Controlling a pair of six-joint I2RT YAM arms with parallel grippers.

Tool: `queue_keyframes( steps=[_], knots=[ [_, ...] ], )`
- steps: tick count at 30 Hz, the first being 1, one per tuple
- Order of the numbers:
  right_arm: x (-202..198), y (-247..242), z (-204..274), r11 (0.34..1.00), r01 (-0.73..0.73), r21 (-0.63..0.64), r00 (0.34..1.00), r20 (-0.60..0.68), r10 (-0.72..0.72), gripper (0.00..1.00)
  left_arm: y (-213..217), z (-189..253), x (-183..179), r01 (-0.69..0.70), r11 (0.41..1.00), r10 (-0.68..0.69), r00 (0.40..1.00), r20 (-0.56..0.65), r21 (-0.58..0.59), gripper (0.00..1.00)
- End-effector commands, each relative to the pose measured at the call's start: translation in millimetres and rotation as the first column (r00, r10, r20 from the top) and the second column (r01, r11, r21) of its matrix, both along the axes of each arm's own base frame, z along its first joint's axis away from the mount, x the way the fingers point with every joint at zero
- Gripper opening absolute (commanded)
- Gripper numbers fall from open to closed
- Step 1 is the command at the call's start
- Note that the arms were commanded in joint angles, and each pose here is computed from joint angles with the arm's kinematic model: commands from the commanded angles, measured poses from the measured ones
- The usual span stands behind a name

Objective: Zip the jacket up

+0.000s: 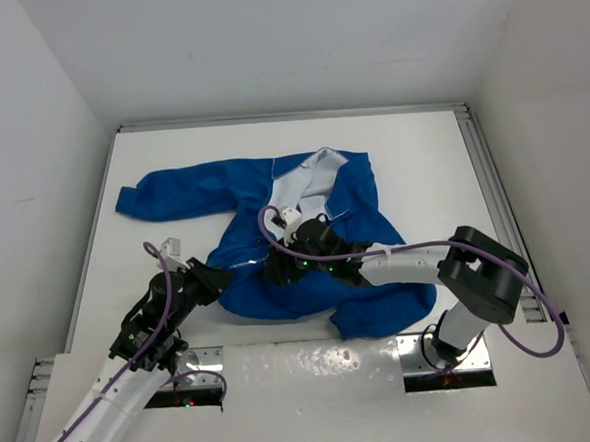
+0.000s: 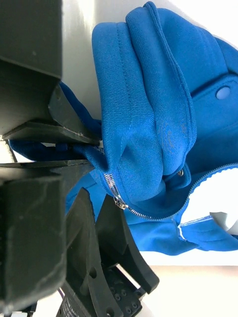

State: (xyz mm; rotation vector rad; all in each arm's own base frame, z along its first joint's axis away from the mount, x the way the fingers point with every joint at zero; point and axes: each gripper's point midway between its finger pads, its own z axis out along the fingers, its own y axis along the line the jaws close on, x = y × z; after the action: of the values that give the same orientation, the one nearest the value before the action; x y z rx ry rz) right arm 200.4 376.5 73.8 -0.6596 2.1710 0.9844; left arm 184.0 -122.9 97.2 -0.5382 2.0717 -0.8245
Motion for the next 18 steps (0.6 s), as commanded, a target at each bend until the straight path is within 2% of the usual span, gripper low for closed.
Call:
queue_keyframes(
  steps=[1,7,18],
  knots=[
    [12.3,22.3,25.0,0.995,-0.009,0.098,0.999,0.044,0.005,0.51,-5.3,21.7,6.3,0.012,0.999,-0.01,0.998,0.062,-0.035,0.0],
    [20.1,32.4,18.5,0.995,-0.015,0.095,0.998,0.057,0.01,0.58,-6.3,20.4,5.0,0.017,0.999,-0.014,0.998,0.059,-0.042,0.0],
    [32.2,35.4,29.3,0.988,0.03,0.154,0.994,0.101,-0.046,0.57,-9.5,15.8,4.5,0.031,0.998,-0.028,0.998,0.056,-0.051,0.0]
  ],
)
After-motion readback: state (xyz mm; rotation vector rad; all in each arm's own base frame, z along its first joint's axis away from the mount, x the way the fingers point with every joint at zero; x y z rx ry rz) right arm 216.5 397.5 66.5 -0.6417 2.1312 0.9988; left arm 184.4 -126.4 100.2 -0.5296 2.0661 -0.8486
